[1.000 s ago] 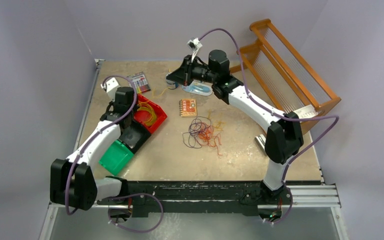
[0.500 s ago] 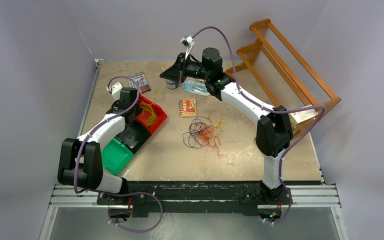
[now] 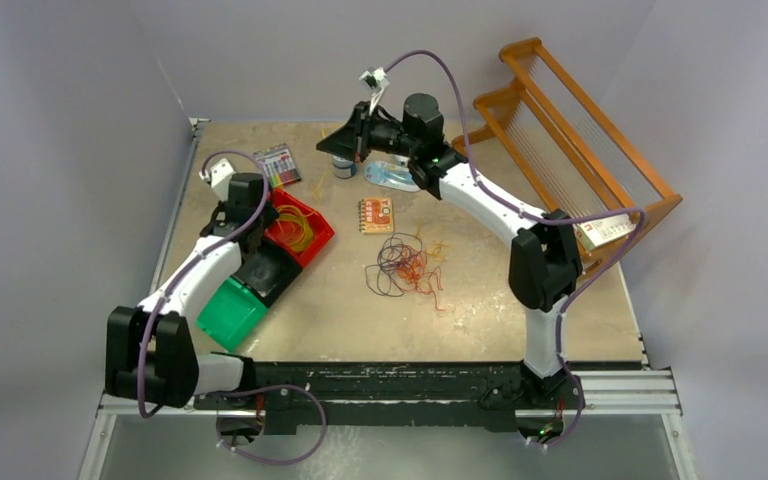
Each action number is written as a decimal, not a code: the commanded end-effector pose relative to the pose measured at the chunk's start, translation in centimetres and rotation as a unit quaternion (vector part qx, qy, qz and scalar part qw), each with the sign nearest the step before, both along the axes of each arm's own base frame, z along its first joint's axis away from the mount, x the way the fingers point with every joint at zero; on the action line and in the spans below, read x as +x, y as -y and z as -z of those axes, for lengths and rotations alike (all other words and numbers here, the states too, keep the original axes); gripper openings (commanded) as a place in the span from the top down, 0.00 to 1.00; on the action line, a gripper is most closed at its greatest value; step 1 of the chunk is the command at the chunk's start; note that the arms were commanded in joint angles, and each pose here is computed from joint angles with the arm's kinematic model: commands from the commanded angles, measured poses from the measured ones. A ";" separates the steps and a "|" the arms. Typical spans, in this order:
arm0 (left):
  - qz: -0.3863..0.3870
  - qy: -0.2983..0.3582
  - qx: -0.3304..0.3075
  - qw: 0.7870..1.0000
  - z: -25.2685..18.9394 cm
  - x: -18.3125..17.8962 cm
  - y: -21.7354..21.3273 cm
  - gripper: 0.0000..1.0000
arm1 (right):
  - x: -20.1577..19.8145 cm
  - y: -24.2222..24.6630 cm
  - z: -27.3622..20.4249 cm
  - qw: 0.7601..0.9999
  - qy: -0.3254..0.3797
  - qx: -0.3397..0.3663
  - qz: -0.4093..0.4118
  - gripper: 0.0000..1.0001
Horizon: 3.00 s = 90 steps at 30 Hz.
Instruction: Untangle the cables
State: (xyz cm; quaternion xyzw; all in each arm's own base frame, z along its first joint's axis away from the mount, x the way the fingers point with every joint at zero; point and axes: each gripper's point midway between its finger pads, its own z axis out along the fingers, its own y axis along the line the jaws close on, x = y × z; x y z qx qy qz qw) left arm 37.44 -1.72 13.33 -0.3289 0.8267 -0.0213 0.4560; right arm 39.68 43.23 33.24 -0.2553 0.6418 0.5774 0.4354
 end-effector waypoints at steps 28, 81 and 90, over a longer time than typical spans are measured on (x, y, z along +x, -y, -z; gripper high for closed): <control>-0.129 0.117 0.140 0.975 -12.4 -9.1 -8.3 0.59 | -2.3 -9.2 -1.6 0.994 -0.008 0.053 -0.094 1.00; -0.122 0.122 0.130 0.976 -12.2 -9.1 -8.1 0.58 | -1.5 -14.8 17.6 0.987 -0.006 -0.152 -0.044 1.00; -0.121 0.122 0.128 0.977 -12.2 -9.0 -8.1 0.58 | -2.3 -15.0 18.3 0.986 -0.018 -0.153 -0.062 1.00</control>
